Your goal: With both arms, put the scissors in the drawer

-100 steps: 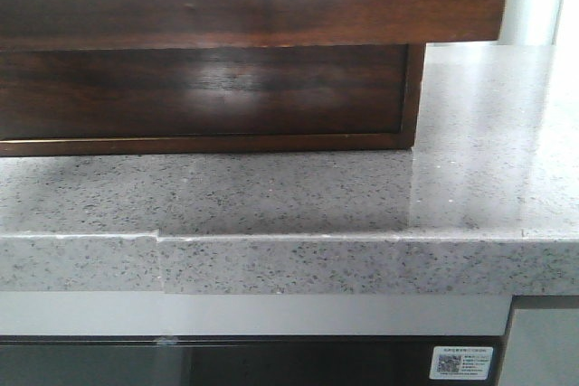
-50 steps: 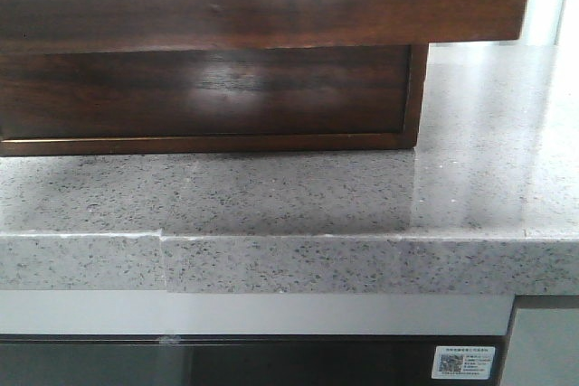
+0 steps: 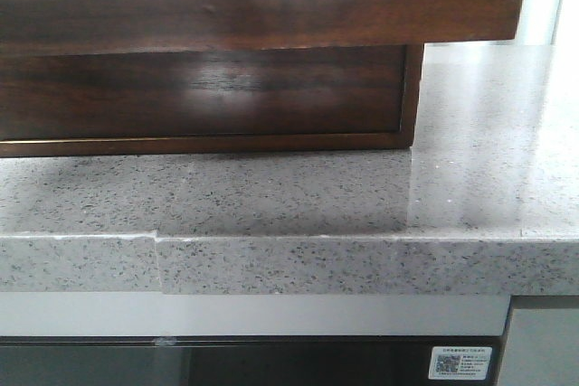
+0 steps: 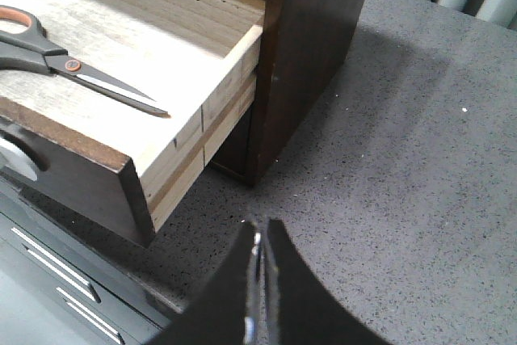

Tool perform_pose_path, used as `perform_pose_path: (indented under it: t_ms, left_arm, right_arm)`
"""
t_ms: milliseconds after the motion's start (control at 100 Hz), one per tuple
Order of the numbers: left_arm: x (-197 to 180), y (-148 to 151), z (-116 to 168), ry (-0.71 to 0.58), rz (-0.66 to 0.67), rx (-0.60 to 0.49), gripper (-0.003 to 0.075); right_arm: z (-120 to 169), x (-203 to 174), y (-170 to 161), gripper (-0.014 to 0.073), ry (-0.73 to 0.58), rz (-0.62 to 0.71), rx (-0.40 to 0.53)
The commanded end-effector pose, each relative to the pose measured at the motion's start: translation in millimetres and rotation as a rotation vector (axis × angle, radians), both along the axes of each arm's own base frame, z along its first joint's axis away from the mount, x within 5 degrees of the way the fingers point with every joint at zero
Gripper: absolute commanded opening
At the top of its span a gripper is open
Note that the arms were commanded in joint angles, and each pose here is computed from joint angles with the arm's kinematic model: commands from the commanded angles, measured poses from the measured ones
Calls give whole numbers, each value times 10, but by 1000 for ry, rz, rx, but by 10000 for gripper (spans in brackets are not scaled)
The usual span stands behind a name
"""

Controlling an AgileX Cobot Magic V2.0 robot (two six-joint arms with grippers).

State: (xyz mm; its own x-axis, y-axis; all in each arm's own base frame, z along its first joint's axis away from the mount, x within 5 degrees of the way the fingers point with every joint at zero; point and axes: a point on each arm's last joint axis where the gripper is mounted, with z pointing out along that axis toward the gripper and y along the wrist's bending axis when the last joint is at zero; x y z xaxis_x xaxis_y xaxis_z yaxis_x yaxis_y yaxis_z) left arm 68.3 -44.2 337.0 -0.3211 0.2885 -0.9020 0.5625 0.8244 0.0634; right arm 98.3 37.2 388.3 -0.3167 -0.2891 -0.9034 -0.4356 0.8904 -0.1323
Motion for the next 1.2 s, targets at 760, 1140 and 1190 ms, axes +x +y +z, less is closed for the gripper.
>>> perform_pose_path:
  t_ms: [760,1140,1190]
  left_arm:
    - [-375,351,-568,-570,396,-243,-20]
    - [-146,385,-1259,-533,472,-353,-20]
    - [-144,387,-1287,-481,481,-344,-20]
  right_arm:
    - [144,10,-9,-69,-93,-19,41]
    - [136,27,-5,-69,-85,-18,39]
    - [134,26,-4,-69,-83,-18,38]
